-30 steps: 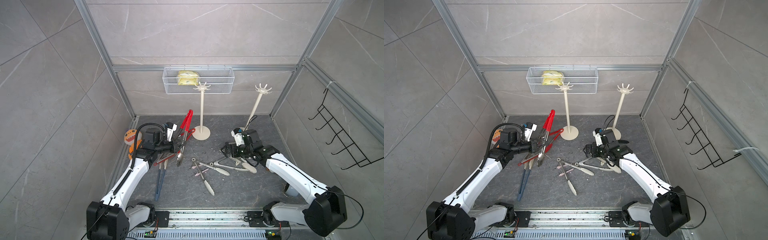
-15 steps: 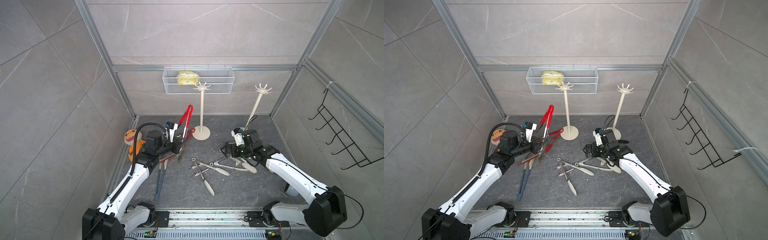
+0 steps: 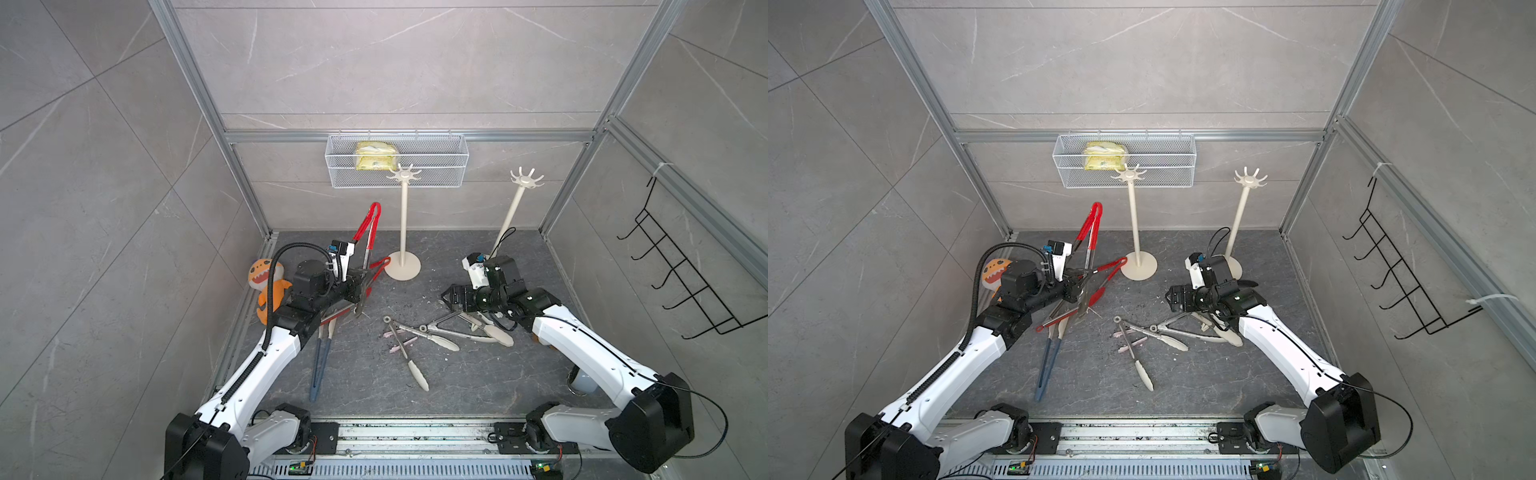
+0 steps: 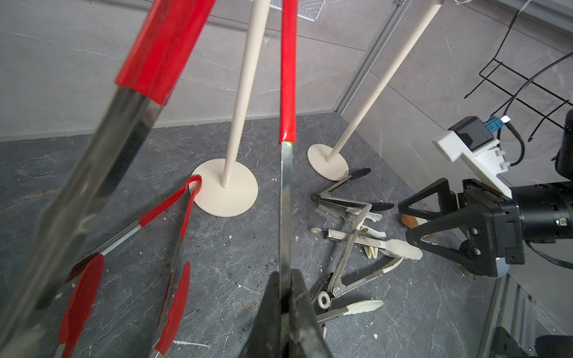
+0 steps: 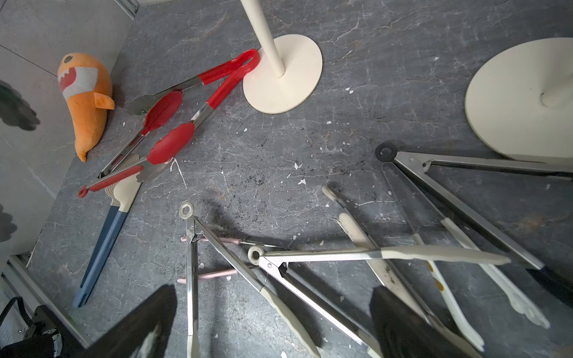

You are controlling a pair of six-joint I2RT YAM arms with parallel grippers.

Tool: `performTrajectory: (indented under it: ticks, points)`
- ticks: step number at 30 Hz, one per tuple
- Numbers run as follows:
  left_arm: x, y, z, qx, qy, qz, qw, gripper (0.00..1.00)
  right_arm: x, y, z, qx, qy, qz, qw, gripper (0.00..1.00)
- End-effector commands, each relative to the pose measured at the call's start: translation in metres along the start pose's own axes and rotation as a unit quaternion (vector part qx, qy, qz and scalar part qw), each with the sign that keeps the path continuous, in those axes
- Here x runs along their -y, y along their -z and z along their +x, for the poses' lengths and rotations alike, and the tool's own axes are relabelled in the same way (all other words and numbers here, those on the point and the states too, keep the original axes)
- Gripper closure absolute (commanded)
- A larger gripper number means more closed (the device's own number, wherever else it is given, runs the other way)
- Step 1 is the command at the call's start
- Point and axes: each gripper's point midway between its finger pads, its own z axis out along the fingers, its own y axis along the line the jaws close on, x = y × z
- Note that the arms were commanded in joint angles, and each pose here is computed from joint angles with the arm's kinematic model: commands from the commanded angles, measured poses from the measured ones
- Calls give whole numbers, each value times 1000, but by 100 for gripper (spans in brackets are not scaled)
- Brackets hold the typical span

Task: Hang food tongs on kitchen utensil racks
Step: Hang the food tongs on the rack.

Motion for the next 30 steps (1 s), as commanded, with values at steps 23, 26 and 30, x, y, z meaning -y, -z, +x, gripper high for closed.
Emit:
performTrajectory:
  ticks: [23, 26, 30]
  points:
    - [21, -28, -101, 102, -61, -5, 993, 99, -8, 1, -9, 5, 1, -5, 1000, 0]
    - [22, -33, -102, 100, -61, -3, 993, 99, -8, 1, -10, 6, 2, -5, 1000, 0]
    - [25, -40, -104, 97, -66, 0, 993, 99, -9, 1, -11, 6, 2, -5, 1000, 0]
